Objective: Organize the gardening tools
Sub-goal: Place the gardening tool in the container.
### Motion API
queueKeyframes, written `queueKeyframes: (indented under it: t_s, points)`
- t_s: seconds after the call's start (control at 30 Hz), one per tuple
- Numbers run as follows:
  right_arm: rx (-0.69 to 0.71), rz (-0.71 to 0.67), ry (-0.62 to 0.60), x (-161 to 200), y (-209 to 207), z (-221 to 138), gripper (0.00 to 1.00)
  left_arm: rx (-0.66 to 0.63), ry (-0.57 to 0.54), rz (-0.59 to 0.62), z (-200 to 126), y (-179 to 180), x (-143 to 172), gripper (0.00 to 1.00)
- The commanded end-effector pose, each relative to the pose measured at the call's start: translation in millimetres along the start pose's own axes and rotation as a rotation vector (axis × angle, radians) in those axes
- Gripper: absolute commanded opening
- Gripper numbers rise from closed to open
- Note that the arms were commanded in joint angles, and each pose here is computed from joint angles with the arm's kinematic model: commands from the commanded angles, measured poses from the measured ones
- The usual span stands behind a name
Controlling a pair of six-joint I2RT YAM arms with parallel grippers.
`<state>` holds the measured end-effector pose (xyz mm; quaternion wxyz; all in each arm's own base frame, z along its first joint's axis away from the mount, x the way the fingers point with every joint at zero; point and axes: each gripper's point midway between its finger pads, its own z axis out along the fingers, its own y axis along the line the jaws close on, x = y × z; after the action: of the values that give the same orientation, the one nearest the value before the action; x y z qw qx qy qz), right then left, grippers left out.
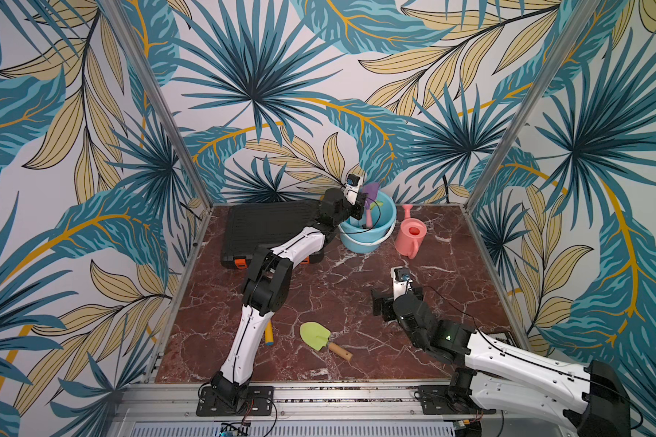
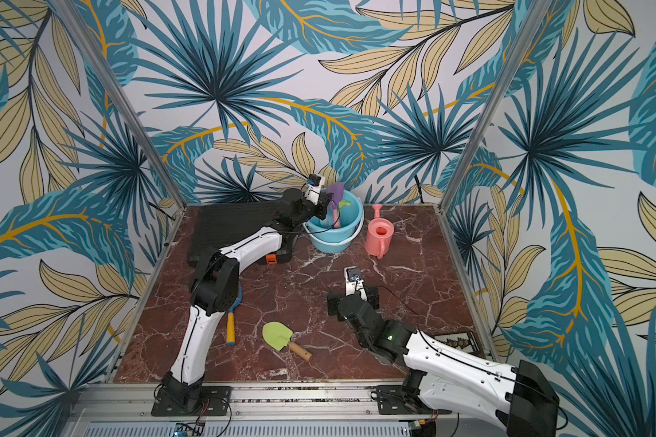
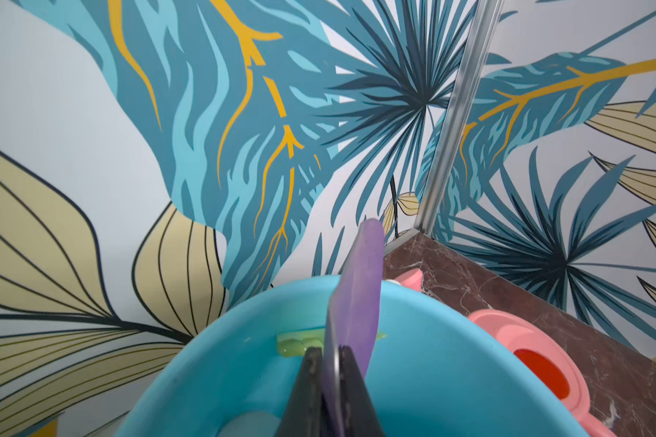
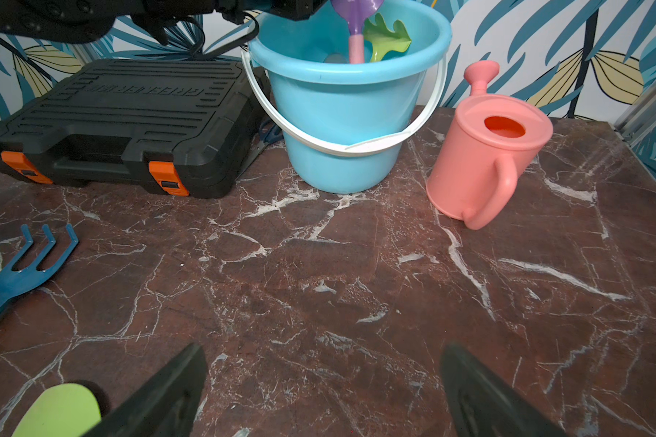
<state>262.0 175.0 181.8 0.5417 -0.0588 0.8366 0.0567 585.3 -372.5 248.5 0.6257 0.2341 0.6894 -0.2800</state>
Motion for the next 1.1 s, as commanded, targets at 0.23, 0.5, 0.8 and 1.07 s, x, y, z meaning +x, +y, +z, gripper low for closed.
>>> queueKeyframes:
  t_s: [0.23,0.5,0.8,1.07]
  points:
    - [0.029,-0.021,0.015,8,-2,6,1.00,0.050,-0.067,-0.049,-22,3,-43,0.59]
    - [-0.009,-0.020,0.031,10,7,7,1.00,0.012,-0.112,-0.089,-63,-3,-89,0.97]
    - [-0.326,-0.120,0.234,46,80,18,0.94,-0.171,-0.085,-0.282,-135,7,-74,1.00]
    - [-0.493,-0.246,0.391,87,131,15,0.86,-0.446,0.057,-0.421,-228,26,-9,1.00]
